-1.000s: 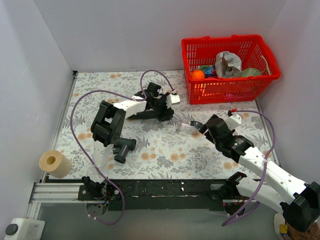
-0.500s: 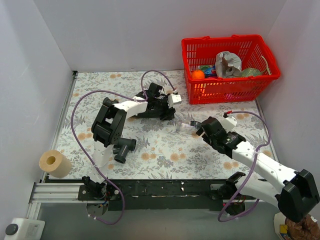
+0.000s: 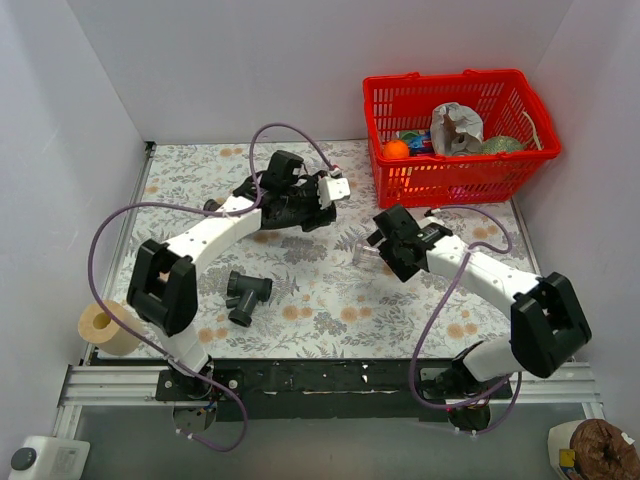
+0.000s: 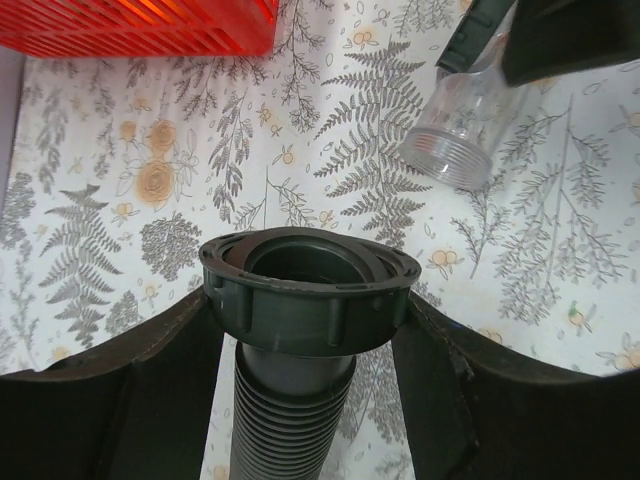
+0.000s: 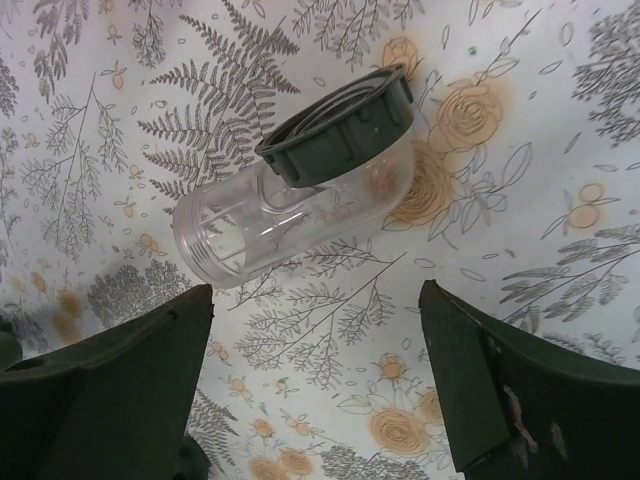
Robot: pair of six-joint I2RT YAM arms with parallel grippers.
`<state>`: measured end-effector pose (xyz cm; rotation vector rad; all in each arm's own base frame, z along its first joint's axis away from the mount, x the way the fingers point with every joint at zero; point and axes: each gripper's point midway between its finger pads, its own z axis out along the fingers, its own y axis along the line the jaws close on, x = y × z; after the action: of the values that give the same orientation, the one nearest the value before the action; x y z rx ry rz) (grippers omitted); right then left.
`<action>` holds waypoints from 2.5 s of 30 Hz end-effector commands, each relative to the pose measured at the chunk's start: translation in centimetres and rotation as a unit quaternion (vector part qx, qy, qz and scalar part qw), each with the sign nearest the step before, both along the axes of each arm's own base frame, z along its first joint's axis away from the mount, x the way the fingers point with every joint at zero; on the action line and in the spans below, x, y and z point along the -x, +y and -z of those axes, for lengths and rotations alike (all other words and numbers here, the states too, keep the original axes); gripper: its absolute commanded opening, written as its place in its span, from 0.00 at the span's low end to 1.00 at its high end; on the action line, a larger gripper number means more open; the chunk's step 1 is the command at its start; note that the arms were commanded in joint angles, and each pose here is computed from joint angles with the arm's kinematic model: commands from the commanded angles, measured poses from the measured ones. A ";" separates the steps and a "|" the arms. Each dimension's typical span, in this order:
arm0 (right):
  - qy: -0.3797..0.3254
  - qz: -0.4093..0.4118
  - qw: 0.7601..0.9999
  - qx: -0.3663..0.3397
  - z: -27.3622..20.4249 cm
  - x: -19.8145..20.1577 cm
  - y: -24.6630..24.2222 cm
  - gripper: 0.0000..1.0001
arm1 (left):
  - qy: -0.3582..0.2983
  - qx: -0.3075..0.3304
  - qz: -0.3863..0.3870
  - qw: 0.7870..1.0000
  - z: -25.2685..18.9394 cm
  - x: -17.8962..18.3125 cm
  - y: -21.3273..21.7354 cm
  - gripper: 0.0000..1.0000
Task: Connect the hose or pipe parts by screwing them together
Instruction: Pick up the pipeline from the center of the board, then pick up the adaptor from the center of the board.
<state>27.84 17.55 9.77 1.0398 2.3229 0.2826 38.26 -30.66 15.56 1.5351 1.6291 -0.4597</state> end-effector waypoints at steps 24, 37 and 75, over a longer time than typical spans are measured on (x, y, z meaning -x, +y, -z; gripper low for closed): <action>0.039 0.153 0.987 -0.014 1.2 -2.8 0.7 0.84 | -0.023 0.000 0.000 1.000 -4.6 7.2 4.7 0.00; 0.114 0.176 0.977 0.039 4.1 -2.3 0.1 0.86 | -0.036 0.017 0.005 0.999 -6.1 7.5 4.6 0.00; 0.184 -0.030 0.967 0.175 7.8 2.3 -3.4 0.95 | -0.111 0.282 -0.001 0.953 -28.3 11.6 3.3 0.00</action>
<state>24.60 12.61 2.39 0.9743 2.5563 -0.3722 28.61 -27.70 43.64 1.0946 1.2000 -0.6091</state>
